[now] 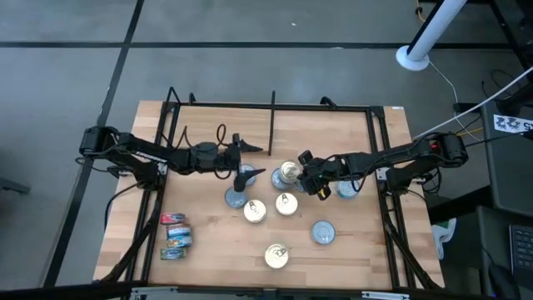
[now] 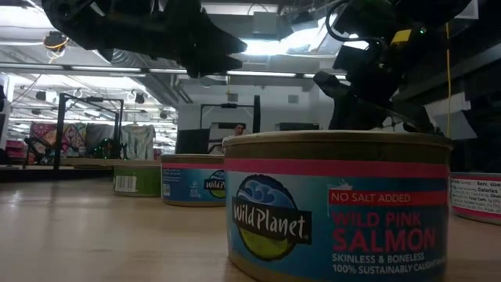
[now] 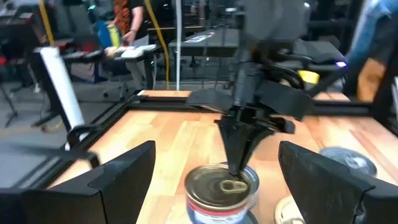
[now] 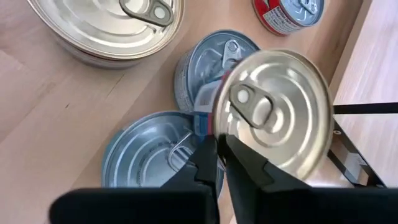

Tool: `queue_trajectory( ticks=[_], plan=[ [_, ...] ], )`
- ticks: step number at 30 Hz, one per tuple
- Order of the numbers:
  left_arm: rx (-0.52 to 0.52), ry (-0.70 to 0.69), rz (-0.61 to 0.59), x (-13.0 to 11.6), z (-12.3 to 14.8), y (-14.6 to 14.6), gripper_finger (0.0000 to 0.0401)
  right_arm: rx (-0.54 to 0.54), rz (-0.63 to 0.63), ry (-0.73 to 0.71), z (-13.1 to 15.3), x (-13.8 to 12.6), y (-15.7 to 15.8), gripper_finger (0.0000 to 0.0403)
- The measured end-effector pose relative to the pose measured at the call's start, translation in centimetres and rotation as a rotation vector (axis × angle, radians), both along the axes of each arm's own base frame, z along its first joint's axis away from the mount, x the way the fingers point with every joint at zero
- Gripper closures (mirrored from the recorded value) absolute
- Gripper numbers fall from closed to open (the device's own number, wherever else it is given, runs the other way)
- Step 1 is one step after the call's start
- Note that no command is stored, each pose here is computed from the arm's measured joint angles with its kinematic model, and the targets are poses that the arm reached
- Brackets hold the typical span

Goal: Stack canned seafood by type on shelf
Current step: Put the blue pink tuna can on the shelf

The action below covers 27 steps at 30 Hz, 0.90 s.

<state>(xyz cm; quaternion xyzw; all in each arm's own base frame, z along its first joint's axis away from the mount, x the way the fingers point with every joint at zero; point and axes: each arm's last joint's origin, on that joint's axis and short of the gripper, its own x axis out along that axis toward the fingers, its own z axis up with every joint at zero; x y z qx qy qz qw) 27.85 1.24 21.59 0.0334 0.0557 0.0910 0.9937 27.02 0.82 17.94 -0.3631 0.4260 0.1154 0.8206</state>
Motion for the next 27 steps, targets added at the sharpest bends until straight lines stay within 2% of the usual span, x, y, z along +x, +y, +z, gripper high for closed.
queue_trajectory(
  ticks=[8, 22, 25, 27],
  plan=[
    [0.195, 0.014, -0.076, 0.0, 0.2, -1.6, 0.0065, 0.007, 0.002, 0.031, -0.4, -0.2, 0.0, 0.0401],
    [0.214, -0.028, -0.072, 0.5, 1.1, -1.7, 0.0066, 0.002, -0.003, 0.016, -0.3, -0.1, 0.0, 0.0401],
    [0.226, -0.02, -0.073, 1.3, 1.2, -1.7, 0.0066, 0.001, -0.003, 0.013, -0.2, -0.1, 0.0, 0.0401],
    [0.183, -0.025, -0.069, 2.5, 1.3, -1.7, 0.0066, 0.001, -0.003, 0.012, -0.2, -0.1, 0.0, 0.0401]
  ],
)
